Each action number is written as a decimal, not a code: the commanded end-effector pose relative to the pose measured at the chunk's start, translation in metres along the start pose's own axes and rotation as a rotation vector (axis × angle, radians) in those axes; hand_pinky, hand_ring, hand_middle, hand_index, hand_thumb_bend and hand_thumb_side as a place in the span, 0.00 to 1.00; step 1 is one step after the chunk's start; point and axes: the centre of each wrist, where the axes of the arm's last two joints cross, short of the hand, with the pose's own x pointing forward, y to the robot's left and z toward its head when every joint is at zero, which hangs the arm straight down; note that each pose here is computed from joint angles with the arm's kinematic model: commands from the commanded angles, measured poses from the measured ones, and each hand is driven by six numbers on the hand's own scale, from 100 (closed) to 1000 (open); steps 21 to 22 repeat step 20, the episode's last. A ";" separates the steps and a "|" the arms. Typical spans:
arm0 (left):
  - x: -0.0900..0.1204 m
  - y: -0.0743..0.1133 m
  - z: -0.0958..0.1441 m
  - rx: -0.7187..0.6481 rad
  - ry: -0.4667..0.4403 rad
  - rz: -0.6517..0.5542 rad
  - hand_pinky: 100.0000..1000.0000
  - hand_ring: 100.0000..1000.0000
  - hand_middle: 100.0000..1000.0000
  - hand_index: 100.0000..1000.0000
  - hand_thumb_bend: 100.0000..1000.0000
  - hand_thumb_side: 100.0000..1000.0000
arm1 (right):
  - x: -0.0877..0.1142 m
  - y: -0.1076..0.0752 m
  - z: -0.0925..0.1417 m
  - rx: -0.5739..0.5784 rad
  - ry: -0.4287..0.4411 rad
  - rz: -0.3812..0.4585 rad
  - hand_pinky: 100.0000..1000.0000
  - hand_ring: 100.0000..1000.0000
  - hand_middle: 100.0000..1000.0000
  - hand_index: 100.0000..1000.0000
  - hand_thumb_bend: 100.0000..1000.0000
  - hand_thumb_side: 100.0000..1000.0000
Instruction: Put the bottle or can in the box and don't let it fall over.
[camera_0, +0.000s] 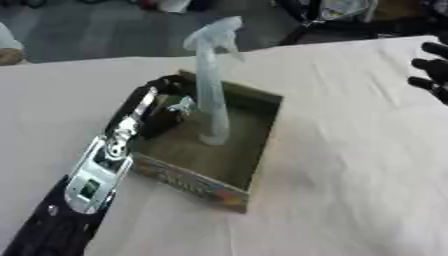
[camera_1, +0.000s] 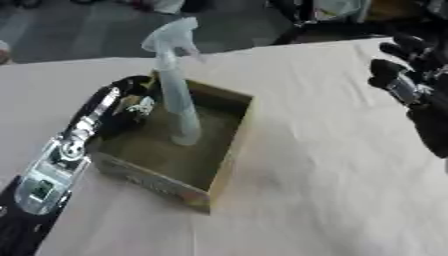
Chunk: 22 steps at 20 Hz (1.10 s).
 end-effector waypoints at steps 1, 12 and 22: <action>0.003 0.021 0.006 0.021 -0.017 -0.037 1.00 0.85 0.68 0.90 0.00 0.72 | 0.011 -0.005 -0.001 -0.001 -0.020 0.027 0.83 0.88 0.86 0.90 0.52 0.16; -0.014 0.078 0.062 0.315 0.052 -0.014 1.00 0.82 0.62 0.87 0.00 0.43 | 0.013 -0.008 0.001 -0.015 -0.030 0.038 0.83 0.88 0.86 0.90 0.51 0.16; -0.026 0.109 0.098 0.496 0.126 0.017 1.00 0.81 0.61 0.86 0.00 0.14 | 0.013 -0.009 0.002 -0.023 -0.031 0.041 0.83 0.88 0.87 0.90 0.51 0.16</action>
